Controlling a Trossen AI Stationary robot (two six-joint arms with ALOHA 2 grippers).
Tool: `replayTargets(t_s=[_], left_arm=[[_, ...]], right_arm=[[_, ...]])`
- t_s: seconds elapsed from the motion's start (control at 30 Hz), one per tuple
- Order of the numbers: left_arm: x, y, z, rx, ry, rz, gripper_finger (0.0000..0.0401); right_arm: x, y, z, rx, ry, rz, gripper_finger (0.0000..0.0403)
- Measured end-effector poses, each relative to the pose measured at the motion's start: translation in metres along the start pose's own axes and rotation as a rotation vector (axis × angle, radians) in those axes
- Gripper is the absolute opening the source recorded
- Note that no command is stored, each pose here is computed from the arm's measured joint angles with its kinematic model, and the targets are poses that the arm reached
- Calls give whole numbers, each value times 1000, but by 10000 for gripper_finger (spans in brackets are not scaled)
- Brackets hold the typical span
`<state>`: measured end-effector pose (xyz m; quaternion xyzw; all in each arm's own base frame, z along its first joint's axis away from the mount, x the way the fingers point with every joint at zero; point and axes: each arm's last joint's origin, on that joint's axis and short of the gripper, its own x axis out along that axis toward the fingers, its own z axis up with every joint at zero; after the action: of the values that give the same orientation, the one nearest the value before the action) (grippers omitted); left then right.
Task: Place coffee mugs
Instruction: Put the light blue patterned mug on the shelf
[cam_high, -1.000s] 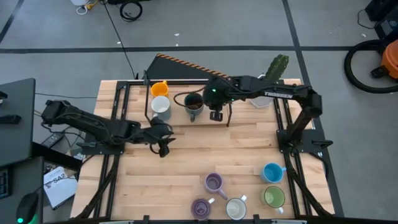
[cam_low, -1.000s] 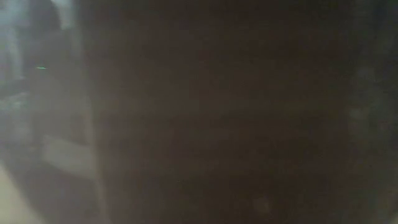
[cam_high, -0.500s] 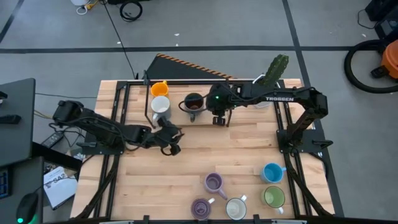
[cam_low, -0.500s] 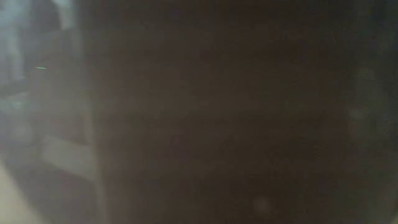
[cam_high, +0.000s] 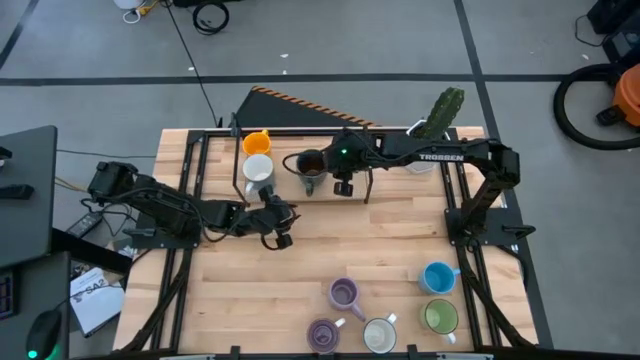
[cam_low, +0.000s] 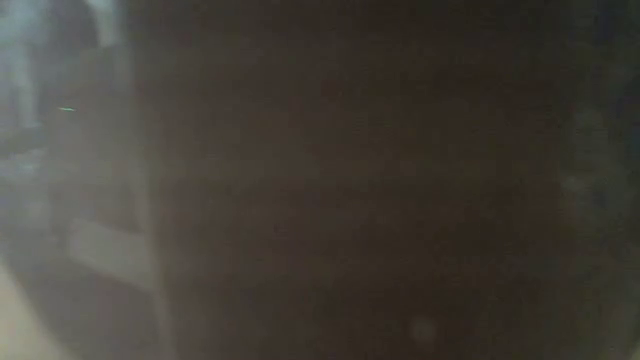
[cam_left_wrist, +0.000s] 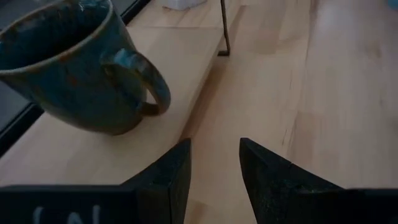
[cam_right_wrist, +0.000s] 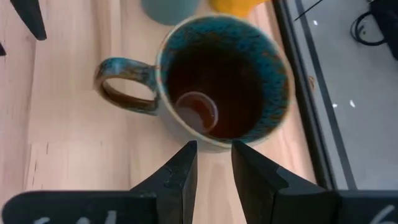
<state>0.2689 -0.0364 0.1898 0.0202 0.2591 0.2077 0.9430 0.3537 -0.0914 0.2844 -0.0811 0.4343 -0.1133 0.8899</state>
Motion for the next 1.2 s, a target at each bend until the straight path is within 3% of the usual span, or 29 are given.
replayTargets(t_s=[0.23,0.4,0.77,1.07,1.2], left_arm=[[-9,-10,0,-19,-11,-44,141],[-1,-1,1,-86,-16,25,141],[10,21,4,-93,-10,103,141],[26,14,-4,-82,-8,108,141],[37,12,-7,-47,-36,182,141]], right_arm=[[-6,3,0,-9,6,-1,105],[-1,-1,-2,-14,24,19,105],[5,-7,0,-61,-12,2,105],[6,-4,-6,-62,52,32,105],[6,-5,-6,-58,47,28,105]])
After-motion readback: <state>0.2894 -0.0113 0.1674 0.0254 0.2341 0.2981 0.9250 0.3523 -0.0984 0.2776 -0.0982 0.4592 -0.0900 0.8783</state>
